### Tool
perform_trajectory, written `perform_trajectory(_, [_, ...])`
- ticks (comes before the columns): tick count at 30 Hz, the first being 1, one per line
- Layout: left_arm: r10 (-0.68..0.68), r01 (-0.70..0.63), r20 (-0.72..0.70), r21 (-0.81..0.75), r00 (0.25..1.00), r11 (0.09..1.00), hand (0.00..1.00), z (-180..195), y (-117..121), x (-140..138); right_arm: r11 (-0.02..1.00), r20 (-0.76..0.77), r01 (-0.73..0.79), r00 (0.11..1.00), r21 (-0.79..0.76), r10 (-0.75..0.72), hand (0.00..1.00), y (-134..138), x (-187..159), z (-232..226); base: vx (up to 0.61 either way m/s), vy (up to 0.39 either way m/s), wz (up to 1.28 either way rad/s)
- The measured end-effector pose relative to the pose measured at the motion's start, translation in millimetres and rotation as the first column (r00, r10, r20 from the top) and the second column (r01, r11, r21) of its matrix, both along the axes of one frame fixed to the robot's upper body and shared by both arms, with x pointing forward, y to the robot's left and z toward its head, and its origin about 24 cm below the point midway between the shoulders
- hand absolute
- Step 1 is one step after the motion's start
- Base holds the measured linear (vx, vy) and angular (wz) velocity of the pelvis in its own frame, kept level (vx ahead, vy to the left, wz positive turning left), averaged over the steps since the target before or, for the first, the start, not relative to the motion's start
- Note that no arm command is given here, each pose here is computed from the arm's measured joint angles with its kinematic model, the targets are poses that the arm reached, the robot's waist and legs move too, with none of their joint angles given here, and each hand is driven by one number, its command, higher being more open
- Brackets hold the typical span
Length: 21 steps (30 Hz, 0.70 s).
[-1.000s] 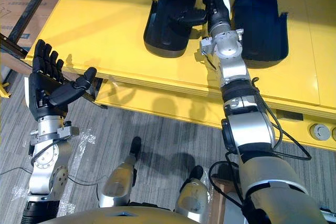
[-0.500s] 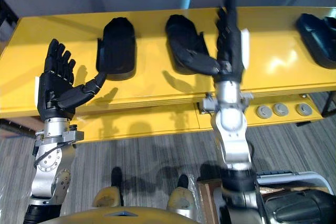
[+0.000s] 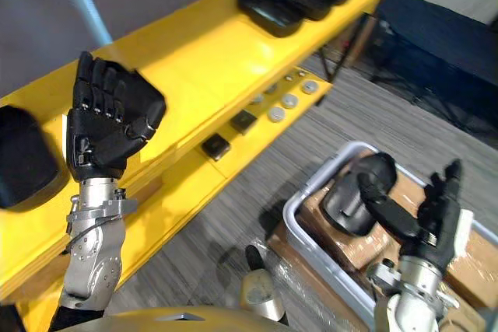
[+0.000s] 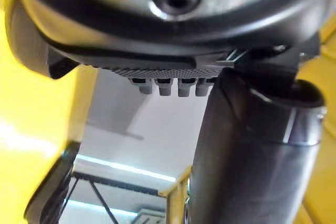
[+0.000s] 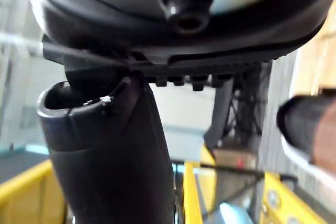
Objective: Walk over and take three plastic housings, then place them on the shelf
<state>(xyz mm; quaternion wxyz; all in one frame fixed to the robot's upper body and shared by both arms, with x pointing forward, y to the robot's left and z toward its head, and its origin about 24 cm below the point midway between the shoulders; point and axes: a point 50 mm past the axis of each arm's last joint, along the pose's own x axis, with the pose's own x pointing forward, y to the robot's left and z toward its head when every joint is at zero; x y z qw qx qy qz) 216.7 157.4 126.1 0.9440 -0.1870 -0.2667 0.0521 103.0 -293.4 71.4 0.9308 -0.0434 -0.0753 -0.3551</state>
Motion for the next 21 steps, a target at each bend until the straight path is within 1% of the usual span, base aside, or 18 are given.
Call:
perform_trajectory(3, [0.009,-0.008,0.024,-0.042,1.0,0.999,1.0,8.2,-4.3,8.2,1.0,0.057,0.017,0.998,0.005,-0.017,1.0,3.3,-2.6,1.4,0.01,-0.005,-0.56])
perform_trajectory(4, [0.012,-0.01,0.033,-0.052,0.999,0.999,1.0,11.0,-5.7,9.8,1.0,0.086,-0.001,0.996,0.025,-0.001,1.0,5.5,0.2,2.0,-0.03,0.009,-0.63])
perform_trajectory(6, [0.046,-0.044,0.028,-0.071,0.999,0.997,1.0,11.8,-2.2,10.0,0.995,0.13,-0.087,0.988,0.038,0.081,1.0,14.1,14.7,4.1,-0.06,0.044,-1.0])
perform_trajectory(7, [0.085,-0.084,0.009,-0.082,0.996,0.993,1.0,9.1,3.5,8.4,0.982,0.15,-0.185,0.973,0.038,0.177,1.0,24.1,30.9,4.1,-0.08,0.085,-1.16])
perform_trajectory(8, [0.103,-0.103,-0.005,-0.086,0.995,0.991,1.0,6.8,6.3,6.7,0.97,0.152,-0.241,0.96,0.034,0.233,1.0,28.9,38.9,3.4,-0.1,0.139,-1.32])
perform_trajectory(10, [0.118,-0.122,-0.052,-0.078,0.992,0.989,1.0,-3.3,10.5,0.7,0.892,0.115,-0.453,0.886,0.005,0.449,1.0,49.9,62.3,-0.2,-0.08,0.173,-0.55])
perform_trajectory(11, [0.107,-0.111,-0.062,-0.068,0.992,0.991,1.0,-6.5,10.8,-1.6,0.861,0.095,-0.508,0.857,-0.001,0.506,1.0,57.4,67.9,-1.0,-0.05,0.149,0.01])
perform_trajectory(12, [0.099,-0.104,-0.065,-0.066,0.993,0.992,1.0,-7.9,11.2,-2.8,0.847,0.09,-0.531,0.844,0.001,0.529,1.0,61.1,71.1,-1.2,-0.05,0.115,0.15])
perform_trajectory(14, [0.072,-0.076,-0.065,-0.069,0.995,0.995,1.0,-9.5,10.4,-3.7,0.833,0.09,-0.553,0.83,0.012,0.55,1.0,65.8,77.4,-1.9,-0.04,0.058,0.39])
perform_trajectory(17, [0.042,-0.045,-0.046,-0.068,0.998,0.997,1.0,-7.6,8.9,-3.8,0.858,0.119,-0.505,0.861,0.095,0.494,1.0,67.3,79.3,-10.2,-0.03,0.001,0.51])
perform_trajectory(18, [0.041,-0.044,-0.04,-0.069,0.998,0.997,1.0,-6.4,8.9,-4.2,0.861,0.135,-0.494,0.868,0.122,0.478,1.0,68.9,78.5,-11.9,-0.07,0.014,0.0])
perform_trajectory(20, [0.017,-0.015,0.019,-0.067,1.0,0.998,1.0,4.9,6.9,-7.9,0.868,0.176,-0.458,0.886,0.189,0.429,1.0,77.9,71.7,-19.1,-0.15,0.062,-0.28])
perform_trajectory(21, [0.007,-0.005,0.034,-0.062,0.999,0.998,1.0,7.5,6.1,-8.8,0.867,0.188,-0.457,0.886,0.199,0.424,1.0,80.8,70.0,-20.1,-0.29,0.127,-0.73])
